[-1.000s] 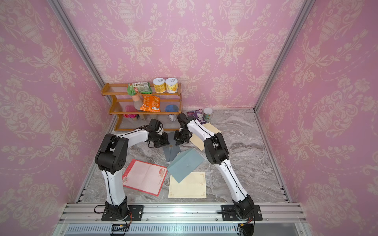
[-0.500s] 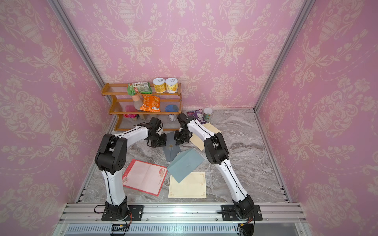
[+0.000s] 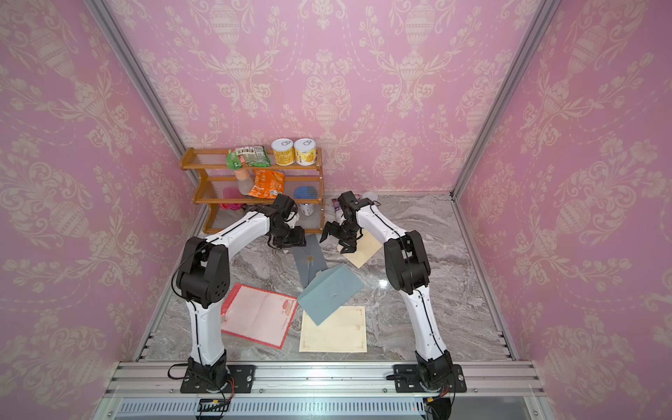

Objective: Fold the letter paper in half and place it into the envelope
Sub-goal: Fold the envelope flap on the envelope, then move the envelope to the center of the board.

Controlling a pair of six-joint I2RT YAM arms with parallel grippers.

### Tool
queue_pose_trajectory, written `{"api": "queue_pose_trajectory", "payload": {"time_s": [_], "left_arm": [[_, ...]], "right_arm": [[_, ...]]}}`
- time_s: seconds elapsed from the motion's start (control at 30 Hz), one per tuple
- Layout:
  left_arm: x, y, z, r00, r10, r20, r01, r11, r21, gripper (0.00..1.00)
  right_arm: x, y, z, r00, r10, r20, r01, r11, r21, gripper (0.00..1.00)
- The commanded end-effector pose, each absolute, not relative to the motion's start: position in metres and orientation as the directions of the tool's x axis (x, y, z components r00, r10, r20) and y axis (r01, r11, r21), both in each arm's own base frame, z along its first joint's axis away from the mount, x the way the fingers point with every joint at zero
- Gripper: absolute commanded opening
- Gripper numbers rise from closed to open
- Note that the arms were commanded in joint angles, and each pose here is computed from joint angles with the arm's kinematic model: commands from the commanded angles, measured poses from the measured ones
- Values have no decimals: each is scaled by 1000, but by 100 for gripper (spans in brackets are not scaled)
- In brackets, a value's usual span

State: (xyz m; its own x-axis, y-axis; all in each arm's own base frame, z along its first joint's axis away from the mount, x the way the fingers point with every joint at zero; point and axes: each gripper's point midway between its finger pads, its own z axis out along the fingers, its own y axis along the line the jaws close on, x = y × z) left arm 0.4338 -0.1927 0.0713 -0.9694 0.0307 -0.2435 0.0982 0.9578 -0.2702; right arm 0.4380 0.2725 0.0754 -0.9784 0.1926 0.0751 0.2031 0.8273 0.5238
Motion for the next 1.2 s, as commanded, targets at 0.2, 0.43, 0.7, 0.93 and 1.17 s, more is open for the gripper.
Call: {"api": "queue_pose_trajectory", "payload": {"time_s": [0.2,0.43,0.7,0.93,1.17], "left_arm": [[431,-220,46,-969,174,-173,200,969,-147,65],[438,-212,34,-978,164,-132,169,985,-28,65],[433,-192,16,-983,176,-58,170,981,94,69],[422,-170,-5,-985,172,15,172,967,186,81],[412,-119,-16,-1000,8,26,14,971,238,86]], "right_arm": [[431,261,103,-976,214,48,205,810,550,100],[427,239,104,-962,271,45,250,796,551,100],[428,222,109,-950,310,33,276,785,554,100],[431,216,116,-946,324,16,277,783,557,100],[432,218,115,-945,328,18,280,776,565,100]]}}
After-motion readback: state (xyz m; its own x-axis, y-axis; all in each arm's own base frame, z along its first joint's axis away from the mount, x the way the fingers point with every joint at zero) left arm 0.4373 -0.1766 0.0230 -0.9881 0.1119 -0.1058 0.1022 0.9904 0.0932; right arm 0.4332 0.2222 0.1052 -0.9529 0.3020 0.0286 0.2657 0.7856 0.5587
